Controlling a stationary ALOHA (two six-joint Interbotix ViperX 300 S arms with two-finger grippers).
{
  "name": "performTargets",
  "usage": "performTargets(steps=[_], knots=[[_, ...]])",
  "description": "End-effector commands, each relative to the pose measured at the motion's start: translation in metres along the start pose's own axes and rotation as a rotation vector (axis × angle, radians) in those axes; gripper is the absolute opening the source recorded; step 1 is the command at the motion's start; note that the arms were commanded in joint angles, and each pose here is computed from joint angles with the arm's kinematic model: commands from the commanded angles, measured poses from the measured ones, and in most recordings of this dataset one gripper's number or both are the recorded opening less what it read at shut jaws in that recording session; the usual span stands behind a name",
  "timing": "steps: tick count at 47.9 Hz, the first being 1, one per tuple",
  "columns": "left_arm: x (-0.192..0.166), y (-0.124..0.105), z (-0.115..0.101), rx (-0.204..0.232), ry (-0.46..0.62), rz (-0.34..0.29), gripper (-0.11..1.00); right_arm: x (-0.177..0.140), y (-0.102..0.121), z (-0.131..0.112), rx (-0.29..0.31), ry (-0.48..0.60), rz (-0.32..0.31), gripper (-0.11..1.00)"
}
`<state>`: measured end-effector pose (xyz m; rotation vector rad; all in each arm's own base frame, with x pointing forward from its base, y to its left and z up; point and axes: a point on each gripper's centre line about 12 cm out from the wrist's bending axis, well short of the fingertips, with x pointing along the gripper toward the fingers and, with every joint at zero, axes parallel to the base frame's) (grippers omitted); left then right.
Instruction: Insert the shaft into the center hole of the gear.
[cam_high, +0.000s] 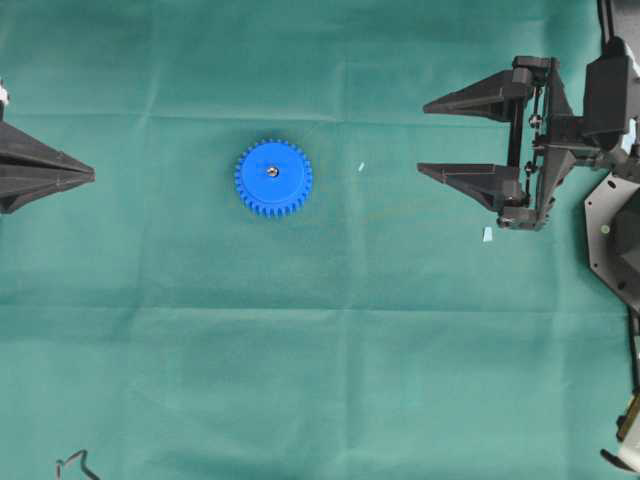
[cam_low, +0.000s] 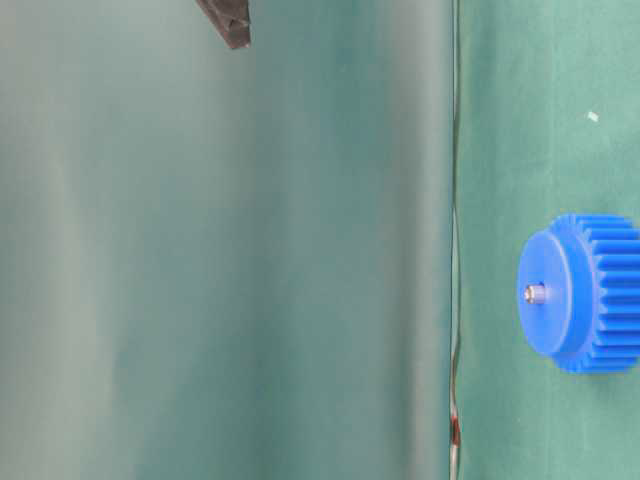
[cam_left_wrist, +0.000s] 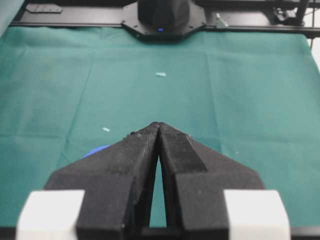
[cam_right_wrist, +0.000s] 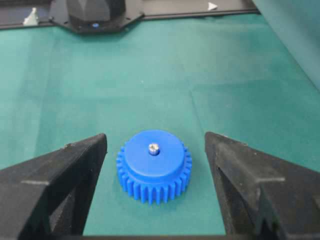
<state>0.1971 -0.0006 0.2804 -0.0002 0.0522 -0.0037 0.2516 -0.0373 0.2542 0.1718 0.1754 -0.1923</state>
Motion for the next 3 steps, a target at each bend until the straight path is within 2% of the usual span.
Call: performTargets(steps=[1, 3], knots=[[0.0017, -0.0001, 0.0099, 0.003, -0.025, 0.0, 0.0, 0.0002, 0.0012, 0.0057, -0.003, -0.02, 0.004, 0.8], [0.0017, -0.0001, 0.0099, 0.003, -0.025, 0.0, 0.0, 0.0003, 0.0014, 0.0063, -0.002, -0.021, 0.004, 0.8]])
